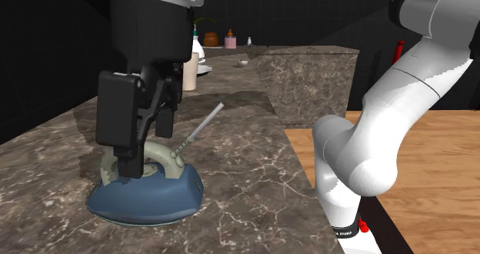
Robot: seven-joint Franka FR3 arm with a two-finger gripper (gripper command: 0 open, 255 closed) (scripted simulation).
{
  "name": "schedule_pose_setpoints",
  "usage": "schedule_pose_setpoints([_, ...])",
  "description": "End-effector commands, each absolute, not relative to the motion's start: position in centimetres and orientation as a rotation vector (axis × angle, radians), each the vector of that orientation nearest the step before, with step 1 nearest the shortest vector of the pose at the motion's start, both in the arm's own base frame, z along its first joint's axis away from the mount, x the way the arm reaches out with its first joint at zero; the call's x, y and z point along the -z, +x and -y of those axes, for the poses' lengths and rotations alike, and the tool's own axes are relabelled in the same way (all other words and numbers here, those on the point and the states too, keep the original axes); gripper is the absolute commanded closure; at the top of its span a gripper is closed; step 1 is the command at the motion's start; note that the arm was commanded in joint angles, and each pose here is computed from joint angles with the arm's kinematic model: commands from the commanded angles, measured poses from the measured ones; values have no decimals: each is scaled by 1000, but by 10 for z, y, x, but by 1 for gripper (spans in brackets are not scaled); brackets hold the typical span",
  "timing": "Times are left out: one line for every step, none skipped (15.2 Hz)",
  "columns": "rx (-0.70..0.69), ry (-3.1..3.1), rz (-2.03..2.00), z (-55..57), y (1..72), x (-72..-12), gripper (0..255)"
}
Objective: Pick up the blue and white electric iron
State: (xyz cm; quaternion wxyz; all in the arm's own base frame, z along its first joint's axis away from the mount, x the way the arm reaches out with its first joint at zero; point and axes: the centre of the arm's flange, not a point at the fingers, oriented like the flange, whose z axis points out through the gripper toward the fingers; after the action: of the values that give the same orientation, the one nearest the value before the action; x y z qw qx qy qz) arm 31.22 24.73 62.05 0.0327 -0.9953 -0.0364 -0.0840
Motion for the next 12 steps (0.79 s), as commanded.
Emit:
schedule_pose_setpoints([259, -3063, 112, -247, 313, -617, 0])
schedule_pose_setpoints([259, -3063, 112, -246, 313, -617, 255])
schedule_pose_setpoints([259, -3063, 112, -247, 313, -617, 255])
schedule_pose_setpoints([259, -3063, 112, -247, 313, -616, 255])
schedule_pose_setpoints([259, -3063, 112, -247, 313, -617, 255])
schedule_pose_setpoints([259, -3063, 112, -247, 313, -616, 255])
schedule_pose_setpoints([259, -3063, 112, -247, 313, -617, 255])
schedule_pose_setpoints([259, -3063, 112, -247, 313, -617, 255])
schedule_pose_setpoints([259, -3063, 112, -247, 313, -616, 255])
schedule_pose_setpoints([259, -3063, 112, -247, 314, -617, 255])
schedule_pose_setpoints([259, -3063, 112, -247, 313, -617, 255])
schedule_pose_setpoints([259, -3063, 112, -247, 313, -622, 255])
